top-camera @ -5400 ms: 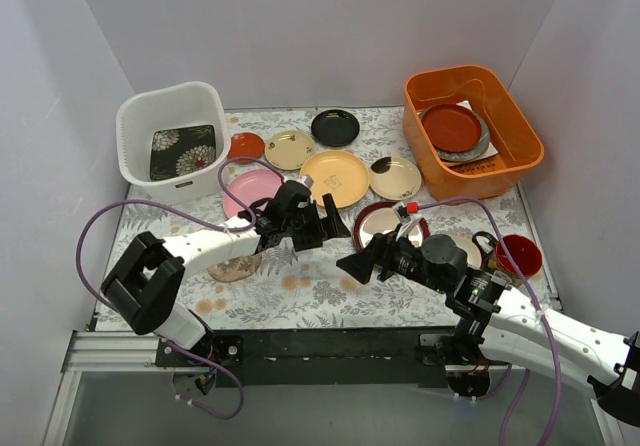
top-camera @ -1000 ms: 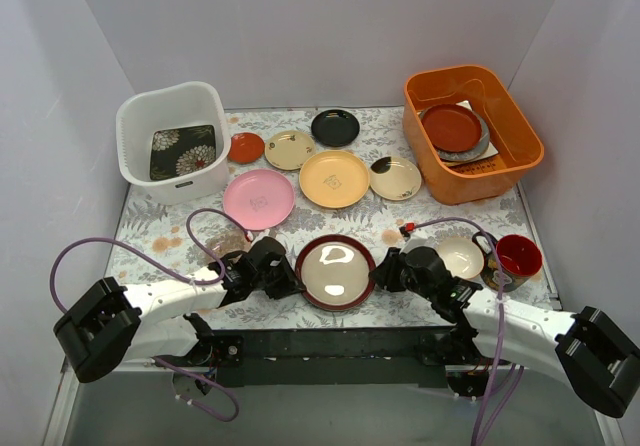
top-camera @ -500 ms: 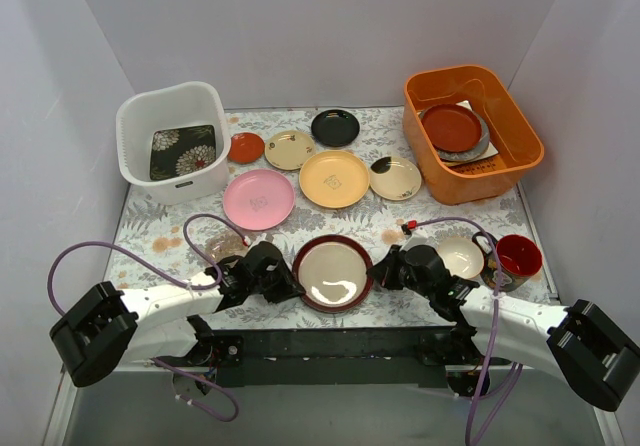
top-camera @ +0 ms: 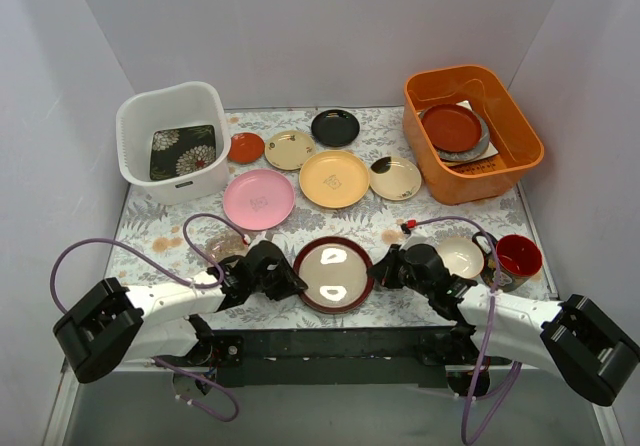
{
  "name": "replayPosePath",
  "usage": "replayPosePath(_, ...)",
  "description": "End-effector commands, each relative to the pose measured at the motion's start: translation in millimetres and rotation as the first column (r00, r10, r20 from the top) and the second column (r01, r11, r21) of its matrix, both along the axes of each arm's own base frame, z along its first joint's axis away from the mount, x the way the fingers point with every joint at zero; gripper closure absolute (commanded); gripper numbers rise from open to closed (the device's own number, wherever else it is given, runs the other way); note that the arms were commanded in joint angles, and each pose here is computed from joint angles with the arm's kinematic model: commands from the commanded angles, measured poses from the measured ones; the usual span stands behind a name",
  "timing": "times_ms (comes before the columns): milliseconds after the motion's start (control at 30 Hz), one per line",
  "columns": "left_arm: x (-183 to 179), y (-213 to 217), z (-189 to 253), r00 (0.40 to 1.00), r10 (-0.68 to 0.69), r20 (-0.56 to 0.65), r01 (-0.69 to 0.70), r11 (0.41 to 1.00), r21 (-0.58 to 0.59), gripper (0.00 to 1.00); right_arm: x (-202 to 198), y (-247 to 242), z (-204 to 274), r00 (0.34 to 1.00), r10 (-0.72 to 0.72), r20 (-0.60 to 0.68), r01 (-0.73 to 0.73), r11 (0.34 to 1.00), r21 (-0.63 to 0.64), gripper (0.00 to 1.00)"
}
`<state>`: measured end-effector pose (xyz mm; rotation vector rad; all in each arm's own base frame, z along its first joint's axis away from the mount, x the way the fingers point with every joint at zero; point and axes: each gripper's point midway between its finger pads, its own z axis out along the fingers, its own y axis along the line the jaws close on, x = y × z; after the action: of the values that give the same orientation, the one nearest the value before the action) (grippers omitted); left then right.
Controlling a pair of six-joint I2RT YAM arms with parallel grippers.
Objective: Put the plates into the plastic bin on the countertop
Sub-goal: Pick up the plate at the center of the board.
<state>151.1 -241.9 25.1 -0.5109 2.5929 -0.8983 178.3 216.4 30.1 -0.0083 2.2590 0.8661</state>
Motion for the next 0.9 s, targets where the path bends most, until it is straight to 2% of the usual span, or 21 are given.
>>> replayPosePath(0,15.8,-10.3,0.1,0.996,-0.012,0.09,0.014,1.0,-0.021,0.86,-19.0,19.8,4.4,0.985,0.17,0.019,-0.17,0.985,0.03,0.99)
replayPosePath(200,20.4,-20.3,13.6,0.988,-0.035,0.152,0.047,0.996,-0.077,1.0,-21.7,21.9,2.3,0.982,0.187,0.011,-0.188,0.982,0.035,0.99)
replayPosePath(400,27.0,-17.7,36.8,0.977,0.001,0.214,0.024,0.993,-0.115,1.0,-21.9,21.0,7.1,0.984,0.173,0.031,-0.174,0.982,0.066,0.99)
replayPosePath(500,26.1,-12.0,39.3,0.979,0.014,0.204,0.005,0.996,-0.092,1.0,-21.8,18.9,13.1,0.986,0.156,0.058,-0.161,0.982,0.094,0.83)
replayPosePath(533,25.0,-10.6,38.7,0.98,0.012,0.199,0.005,0.996,-0.084,1.0,-22.2,17.7,13.5,0.986,0.154,0.062,-0.159,0.983,0.095,0.72)
replayPosePath(600,24.9,-10.1,43.0,0.979,0.014,0.204,0.004,0.996,-0.089,1.0,-20.2,15.1,18.4,0.988,0.136,0.079,-0.143,0.984,0.102,0.61)
replayPosePath(633,24.4,-9.4,43.7,0.979,0.013,0.202,0.004,0.996,-0.087,1.0,-19.9,14.0,19.4,0.988,0.129,0.082,-0.138,0.985,0.103,0.51)
replayPosePath(733,26.1,-8.6,50.4,0.976,0.028,0.215,-0.007,0.995,-0.101,1.0,-19.2,12.8,26.2,0.988,0.121,0.1,-0.132,0.984,0.119,0.38)
replayPosePath(867,26.7,-7.2,57.4,0.975,0.034,0.218,-0.013,0.995,-0.098,1.0,-19.3,11.1,28.6,0.989,0.109,0.102,-0.123,0.984,0.132,0.25)
